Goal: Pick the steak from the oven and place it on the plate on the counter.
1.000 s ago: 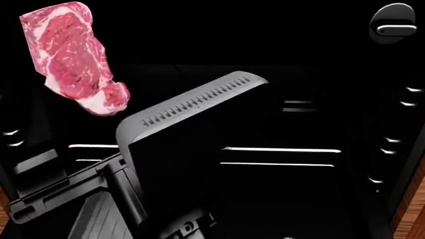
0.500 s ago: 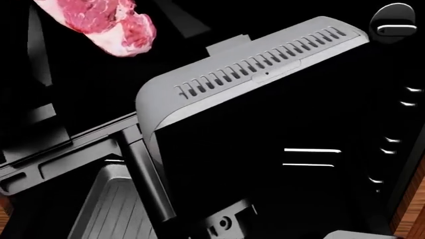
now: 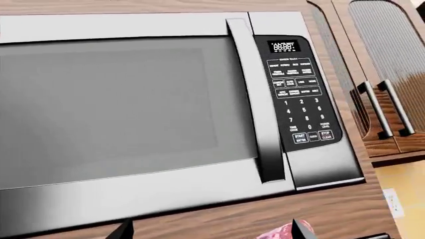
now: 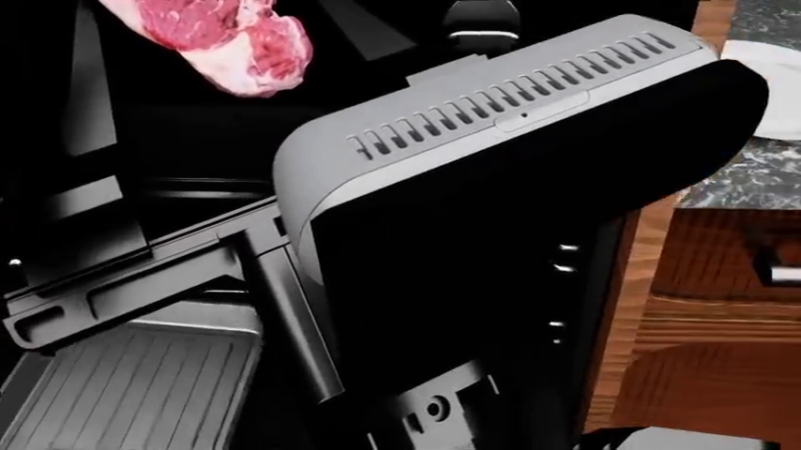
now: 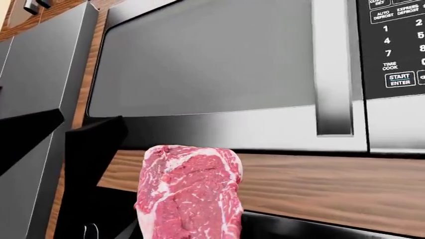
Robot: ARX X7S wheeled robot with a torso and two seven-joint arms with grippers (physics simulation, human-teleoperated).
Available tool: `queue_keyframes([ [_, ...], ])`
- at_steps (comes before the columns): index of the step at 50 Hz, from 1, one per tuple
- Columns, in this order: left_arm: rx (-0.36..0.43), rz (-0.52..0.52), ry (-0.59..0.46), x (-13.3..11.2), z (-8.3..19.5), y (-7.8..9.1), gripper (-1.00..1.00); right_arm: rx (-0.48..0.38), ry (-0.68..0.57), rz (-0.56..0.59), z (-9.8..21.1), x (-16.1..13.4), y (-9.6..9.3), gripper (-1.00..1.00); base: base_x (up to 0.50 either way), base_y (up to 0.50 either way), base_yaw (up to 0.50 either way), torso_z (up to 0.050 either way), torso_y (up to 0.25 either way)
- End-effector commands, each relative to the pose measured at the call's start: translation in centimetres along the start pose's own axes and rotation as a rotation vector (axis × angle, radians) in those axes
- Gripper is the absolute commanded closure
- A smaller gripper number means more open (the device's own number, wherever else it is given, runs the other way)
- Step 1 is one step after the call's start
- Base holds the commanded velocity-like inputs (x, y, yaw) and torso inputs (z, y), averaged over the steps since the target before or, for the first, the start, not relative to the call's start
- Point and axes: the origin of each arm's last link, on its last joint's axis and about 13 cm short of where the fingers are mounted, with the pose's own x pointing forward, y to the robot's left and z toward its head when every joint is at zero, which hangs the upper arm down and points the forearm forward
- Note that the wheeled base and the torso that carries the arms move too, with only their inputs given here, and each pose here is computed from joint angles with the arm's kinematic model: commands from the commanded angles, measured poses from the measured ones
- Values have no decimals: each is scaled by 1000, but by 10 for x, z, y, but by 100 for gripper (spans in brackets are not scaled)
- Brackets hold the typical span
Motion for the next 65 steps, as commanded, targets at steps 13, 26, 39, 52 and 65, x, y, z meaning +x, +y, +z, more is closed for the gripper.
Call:
queue_keyframes([
  [13,-1,1,-2,-1,1,0,-100,-17,-25,5,2,1,1,100,-18,-500,0,0,0],
  [26,1,0,-2,0,1,0,-100,-19,-23,13,3,1,1,100,-17,-500,0,0,0],
  [39,-3,2,-4,-1,2,0,-100,-23,-26,19,4,1,3,100,-18,-500,0,0,0],
  [52,-4,8,-5,-2,2,1,-100,-24,-28,24,5,2,4,100,-17,-500,0,0,0],
  [65,-3,4,-7,-1,2,0,-100,-24,-27,21,5,2,3,100,-19,-500,0,0,0],
])
